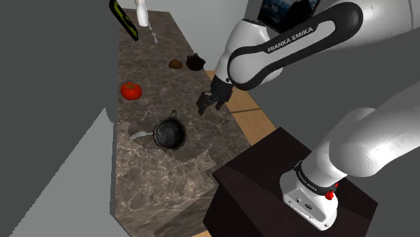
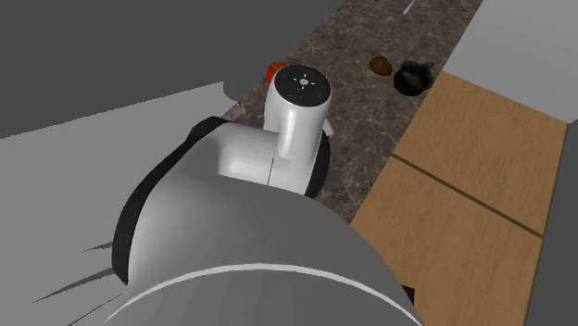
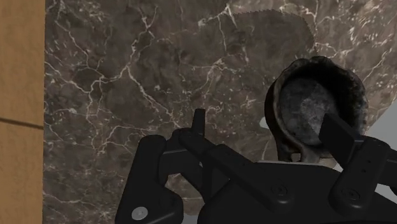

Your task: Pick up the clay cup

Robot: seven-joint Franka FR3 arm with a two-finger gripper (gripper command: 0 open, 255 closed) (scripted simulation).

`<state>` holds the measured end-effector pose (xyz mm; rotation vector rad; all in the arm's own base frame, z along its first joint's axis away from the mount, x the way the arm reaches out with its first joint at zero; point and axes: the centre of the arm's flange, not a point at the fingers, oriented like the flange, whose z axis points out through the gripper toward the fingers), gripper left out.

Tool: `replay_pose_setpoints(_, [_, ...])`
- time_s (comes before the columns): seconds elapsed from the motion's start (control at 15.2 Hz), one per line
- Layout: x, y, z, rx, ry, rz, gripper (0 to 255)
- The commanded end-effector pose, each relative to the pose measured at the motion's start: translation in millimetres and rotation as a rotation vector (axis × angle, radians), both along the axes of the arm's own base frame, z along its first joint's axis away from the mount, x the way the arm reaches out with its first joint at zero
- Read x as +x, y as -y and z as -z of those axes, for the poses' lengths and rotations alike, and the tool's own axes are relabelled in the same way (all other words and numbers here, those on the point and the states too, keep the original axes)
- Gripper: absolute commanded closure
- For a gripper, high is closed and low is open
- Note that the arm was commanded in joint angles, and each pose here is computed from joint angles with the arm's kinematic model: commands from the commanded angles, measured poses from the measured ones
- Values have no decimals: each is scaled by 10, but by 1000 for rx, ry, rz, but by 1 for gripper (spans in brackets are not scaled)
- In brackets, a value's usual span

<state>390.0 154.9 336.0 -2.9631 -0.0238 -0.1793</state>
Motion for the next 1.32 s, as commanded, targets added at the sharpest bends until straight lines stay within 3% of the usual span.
replay_pose_setpoints(0.0, [85, -149, 197, 11, 18, -4, 0])
replay_pose_setpoints(0.53, [486, -682, 948, 49, 79, -24, 0])
replay_pose_setpoints(1.19, [503, -706, 1379, 51, 82, -25, 0])
replay_pose_setpoints(1.25, [503, -703, 1382, 51, 82, -25, 255])
